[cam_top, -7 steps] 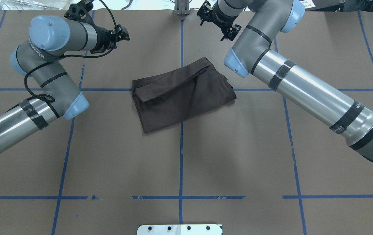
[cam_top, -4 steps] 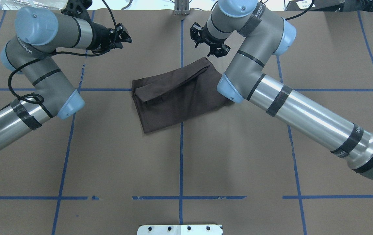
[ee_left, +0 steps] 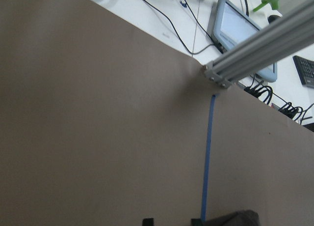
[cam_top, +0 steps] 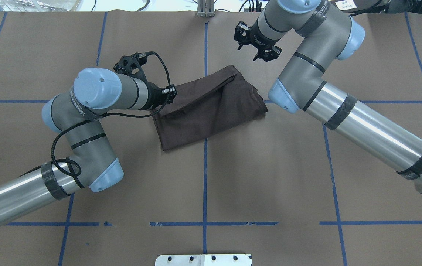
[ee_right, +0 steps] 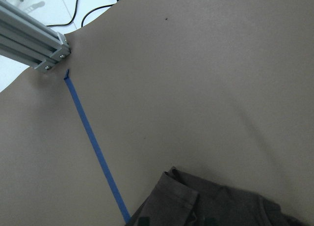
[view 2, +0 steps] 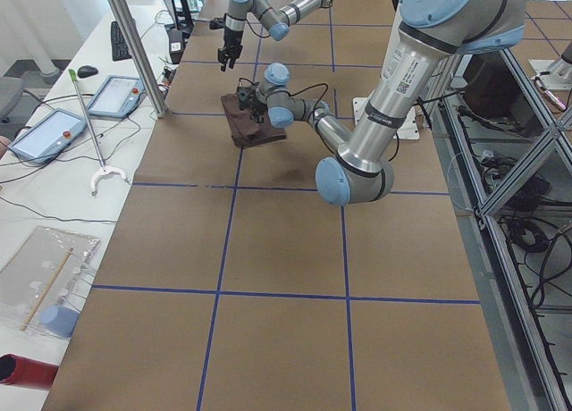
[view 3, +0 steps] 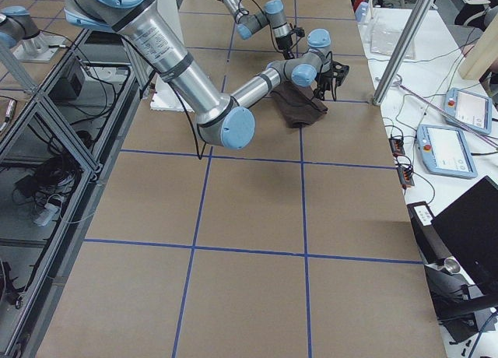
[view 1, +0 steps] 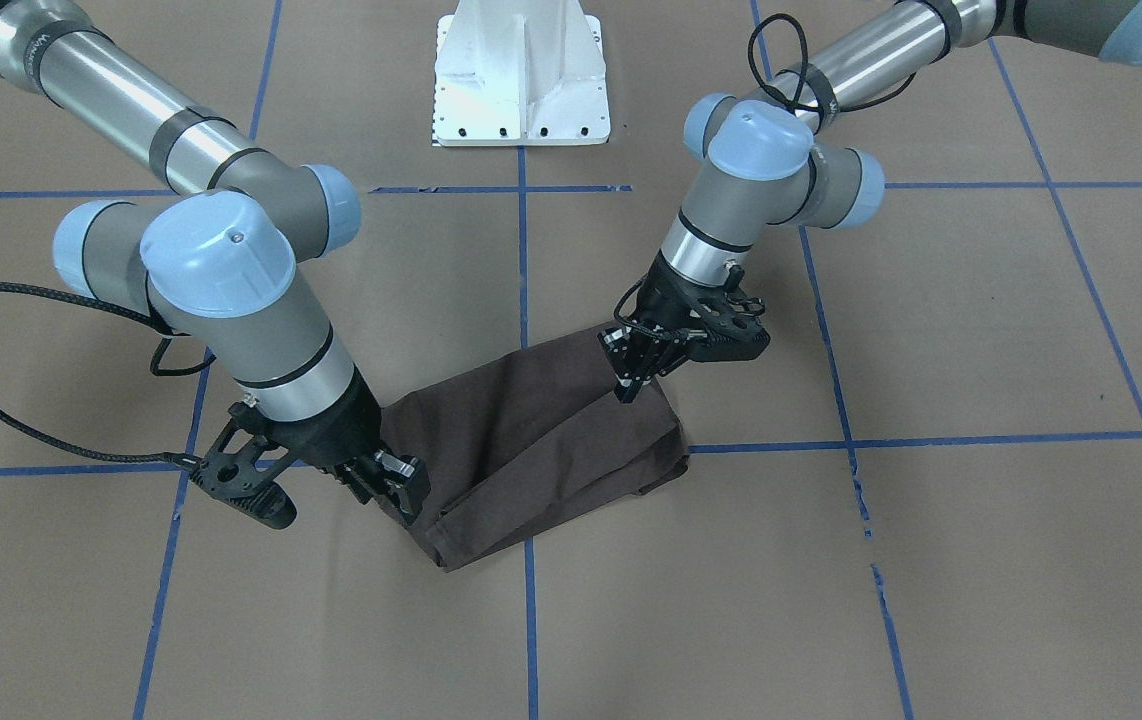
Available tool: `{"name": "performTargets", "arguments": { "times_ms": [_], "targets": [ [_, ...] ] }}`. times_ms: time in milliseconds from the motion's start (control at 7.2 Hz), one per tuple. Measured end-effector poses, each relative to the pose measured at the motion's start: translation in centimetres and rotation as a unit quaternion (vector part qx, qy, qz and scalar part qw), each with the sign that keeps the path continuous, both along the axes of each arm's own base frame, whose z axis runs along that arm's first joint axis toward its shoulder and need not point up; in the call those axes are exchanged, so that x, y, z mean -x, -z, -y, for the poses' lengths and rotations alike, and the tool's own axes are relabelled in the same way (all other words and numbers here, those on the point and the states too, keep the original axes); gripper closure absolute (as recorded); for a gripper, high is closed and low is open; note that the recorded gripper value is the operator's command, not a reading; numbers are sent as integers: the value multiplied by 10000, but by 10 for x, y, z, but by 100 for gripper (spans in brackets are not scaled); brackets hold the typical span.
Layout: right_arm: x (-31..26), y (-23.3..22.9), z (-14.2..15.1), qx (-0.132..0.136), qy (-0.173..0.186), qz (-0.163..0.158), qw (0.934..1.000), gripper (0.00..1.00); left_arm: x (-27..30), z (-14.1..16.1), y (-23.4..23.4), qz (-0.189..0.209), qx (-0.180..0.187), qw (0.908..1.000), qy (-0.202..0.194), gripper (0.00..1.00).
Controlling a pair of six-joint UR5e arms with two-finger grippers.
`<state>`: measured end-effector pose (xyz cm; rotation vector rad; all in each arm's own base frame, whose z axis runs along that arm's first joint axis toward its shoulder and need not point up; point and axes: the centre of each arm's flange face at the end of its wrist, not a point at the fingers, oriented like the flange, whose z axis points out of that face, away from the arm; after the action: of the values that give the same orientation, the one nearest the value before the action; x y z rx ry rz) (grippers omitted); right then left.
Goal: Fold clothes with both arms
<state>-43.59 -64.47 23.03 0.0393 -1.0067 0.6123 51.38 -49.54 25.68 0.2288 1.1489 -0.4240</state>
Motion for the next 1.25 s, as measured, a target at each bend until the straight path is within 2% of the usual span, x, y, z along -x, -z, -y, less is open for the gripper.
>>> {"name": "performTargets", "arguments": {
  "times_ms": [139,278,555,833,1249],
  "targets": [
    [-4,-4,-1,-17,6,-9,10000,30,-11,-14,-1,143,43,9999,-46,100],
    [-5,-7,-3,-24,10,-17,10000,17,-19,-25,-1,222,67,9997,-90,100],
    [-5,-13,-5,-24,-4,-51,10000,17,-35,-45,-6,318,108,9992,-239,100],
    [-6,-14,-7,-36,-10,-49,10000,17,-43,-49,-11,370,124,9988,-294,100],
    [-6,-21,-14,-20,7,-54,10000,17,-41,-27,-22,499,118,9985,-199,100]
  ]
}}
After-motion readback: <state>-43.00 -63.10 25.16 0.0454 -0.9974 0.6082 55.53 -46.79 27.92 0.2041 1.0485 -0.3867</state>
